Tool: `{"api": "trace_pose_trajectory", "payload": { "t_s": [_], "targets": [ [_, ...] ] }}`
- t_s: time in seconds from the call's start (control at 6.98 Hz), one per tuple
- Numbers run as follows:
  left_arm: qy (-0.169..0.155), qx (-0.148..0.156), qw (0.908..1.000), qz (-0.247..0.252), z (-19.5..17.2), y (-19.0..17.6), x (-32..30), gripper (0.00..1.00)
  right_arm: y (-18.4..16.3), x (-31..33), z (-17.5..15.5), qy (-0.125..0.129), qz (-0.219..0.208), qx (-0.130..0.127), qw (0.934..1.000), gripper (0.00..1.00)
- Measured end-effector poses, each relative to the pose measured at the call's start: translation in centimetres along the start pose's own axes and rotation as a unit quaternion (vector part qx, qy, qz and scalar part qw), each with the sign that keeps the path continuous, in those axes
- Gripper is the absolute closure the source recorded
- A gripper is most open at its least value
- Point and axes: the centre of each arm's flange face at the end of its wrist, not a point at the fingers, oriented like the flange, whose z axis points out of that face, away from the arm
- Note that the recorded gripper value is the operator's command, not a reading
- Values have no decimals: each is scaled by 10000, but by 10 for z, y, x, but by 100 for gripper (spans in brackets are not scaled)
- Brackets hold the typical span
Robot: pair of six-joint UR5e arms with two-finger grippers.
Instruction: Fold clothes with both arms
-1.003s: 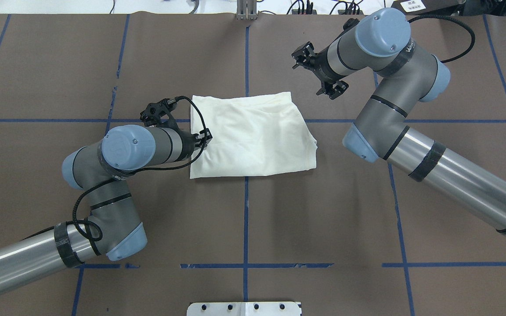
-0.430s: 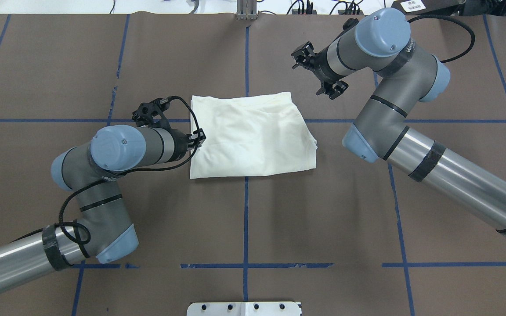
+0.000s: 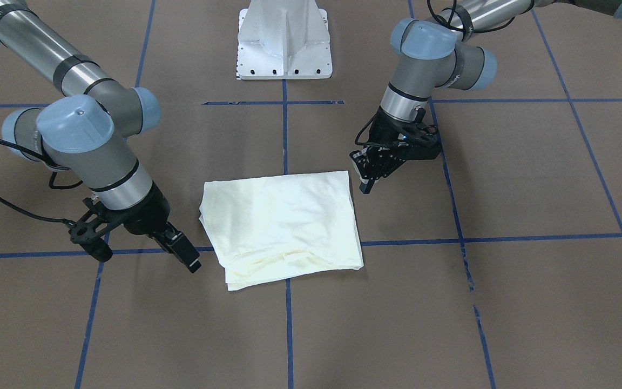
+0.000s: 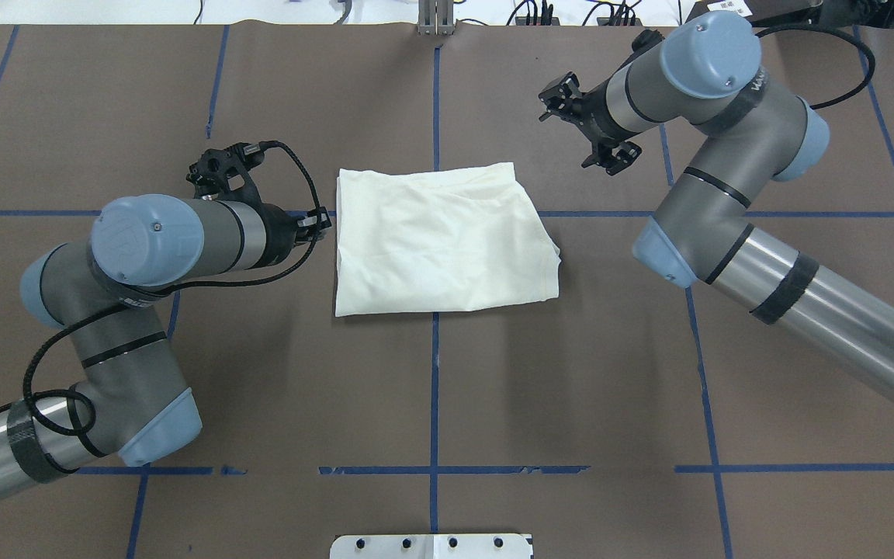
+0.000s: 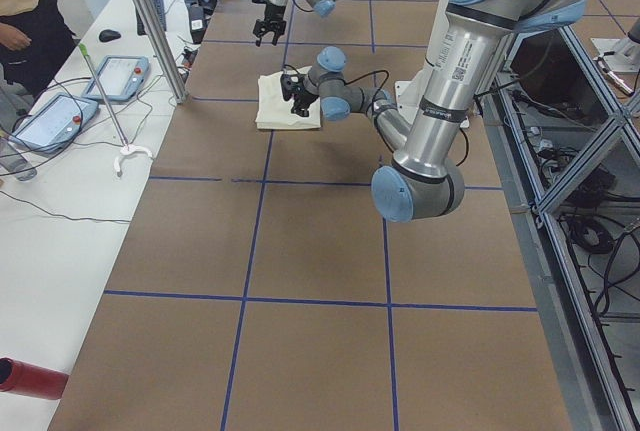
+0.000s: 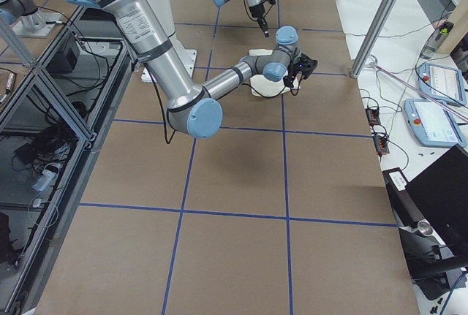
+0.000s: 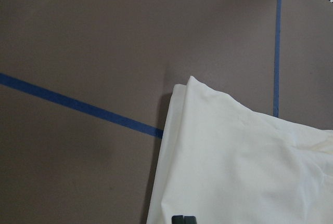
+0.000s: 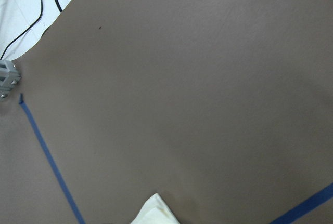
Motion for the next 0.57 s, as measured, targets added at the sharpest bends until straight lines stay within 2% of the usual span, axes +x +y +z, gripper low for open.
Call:
{"api": "trace_pose_trajectory", "payload": {
  "t_s": [0.14, 0.29, 0.57],
  "targets": [
    [-122, -71, 9995, 283, -13, -20, -26, 100, -23, 35, -12, 100, -447, 61, 9989, 0],
    [-229, -207, 9971, 691, -36, -58, -64, 100, -53, 69, -29, 210, -845, 88, 9962, 0],
    [-446, -396, 9860, 1556, -89, -138, -153, 100, -140, 141, -86, 350, -1399, -49, 9895, 0]
  ]
}}
